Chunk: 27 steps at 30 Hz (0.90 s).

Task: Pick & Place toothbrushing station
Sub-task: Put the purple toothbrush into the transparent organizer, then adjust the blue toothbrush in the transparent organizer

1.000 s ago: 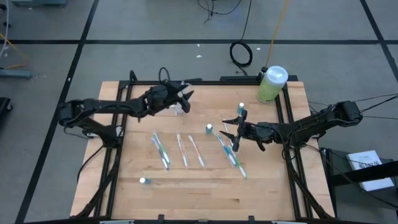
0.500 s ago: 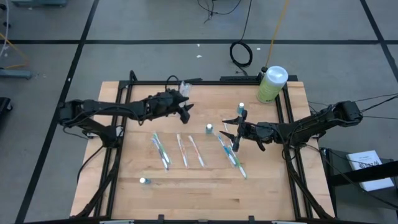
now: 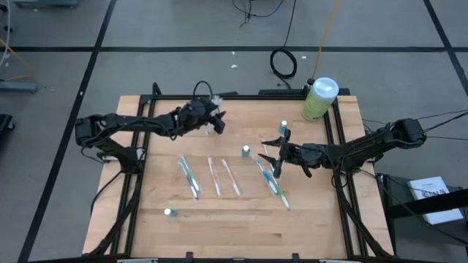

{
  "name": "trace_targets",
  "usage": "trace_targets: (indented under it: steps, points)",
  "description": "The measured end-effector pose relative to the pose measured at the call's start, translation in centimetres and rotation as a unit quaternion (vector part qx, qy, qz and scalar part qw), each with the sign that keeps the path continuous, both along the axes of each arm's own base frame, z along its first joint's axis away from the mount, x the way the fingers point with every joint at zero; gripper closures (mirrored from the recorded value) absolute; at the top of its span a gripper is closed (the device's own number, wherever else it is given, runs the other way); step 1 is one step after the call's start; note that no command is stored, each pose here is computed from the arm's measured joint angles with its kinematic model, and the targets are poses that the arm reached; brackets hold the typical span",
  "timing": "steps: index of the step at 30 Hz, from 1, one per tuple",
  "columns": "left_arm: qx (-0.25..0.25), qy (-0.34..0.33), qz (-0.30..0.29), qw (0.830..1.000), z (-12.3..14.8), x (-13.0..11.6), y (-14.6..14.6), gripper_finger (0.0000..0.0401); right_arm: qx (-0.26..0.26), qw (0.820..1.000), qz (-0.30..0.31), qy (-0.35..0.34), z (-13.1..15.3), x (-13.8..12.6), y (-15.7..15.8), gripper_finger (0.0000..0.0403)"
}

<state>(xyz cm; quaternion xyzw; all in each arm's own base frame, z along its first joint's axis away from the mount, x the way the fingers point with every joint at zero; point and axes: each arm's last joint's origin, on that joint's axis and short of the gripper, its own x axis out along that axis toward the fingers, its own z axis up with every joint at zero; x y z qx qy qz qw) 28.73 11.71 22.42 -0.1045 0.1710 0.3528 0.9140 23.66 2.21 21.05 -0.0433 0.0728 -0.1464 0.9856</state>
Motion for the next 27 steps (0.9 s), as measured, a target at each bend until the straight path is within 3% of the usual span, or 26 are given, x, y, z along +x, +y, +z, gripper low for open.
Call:
trace_targets:
  steps: [7, 13, 17, 22, 27]
  points:
    - [0.011, -0.061, -0.103, 0.993, 1.3, 1.0, -1.5, 0.0192, 0.0, 1.0, 0.0, 0.0, 0.0, 0.0, 0.0, 0.0192]
    - [0.057, -0.083, -0.129, 0.987, 3.3, 0.8, -3.6, 0.0192, 0.0, 1.0, 0.0, 0.001, 0.0, 0.0, 0.0, 0.0192]
    - [0.1, -0.072, -0.092, 0.988, 4.9, -0.2, -5.0, 0.0192, -0.001, 1.0, 0.0, 0.004, -0.1, 0.0, 0.0, 0.0192]
    - [0.155, -0.012, 0.02, 0.988, 5.9, -1.7, -6.2, 0.0192, -0.002, 1.0, 0.0, 0.013, -0.2, 0.0, 0.0, 0.0192]
    - [0.154, 0.063, 0.11, 0.98, 4.6, -2.6, -6.3, 0.0192, -0.002, 1.0, 0.0, 0.015, -0.3, 0.0, 0.0, 0.0192]
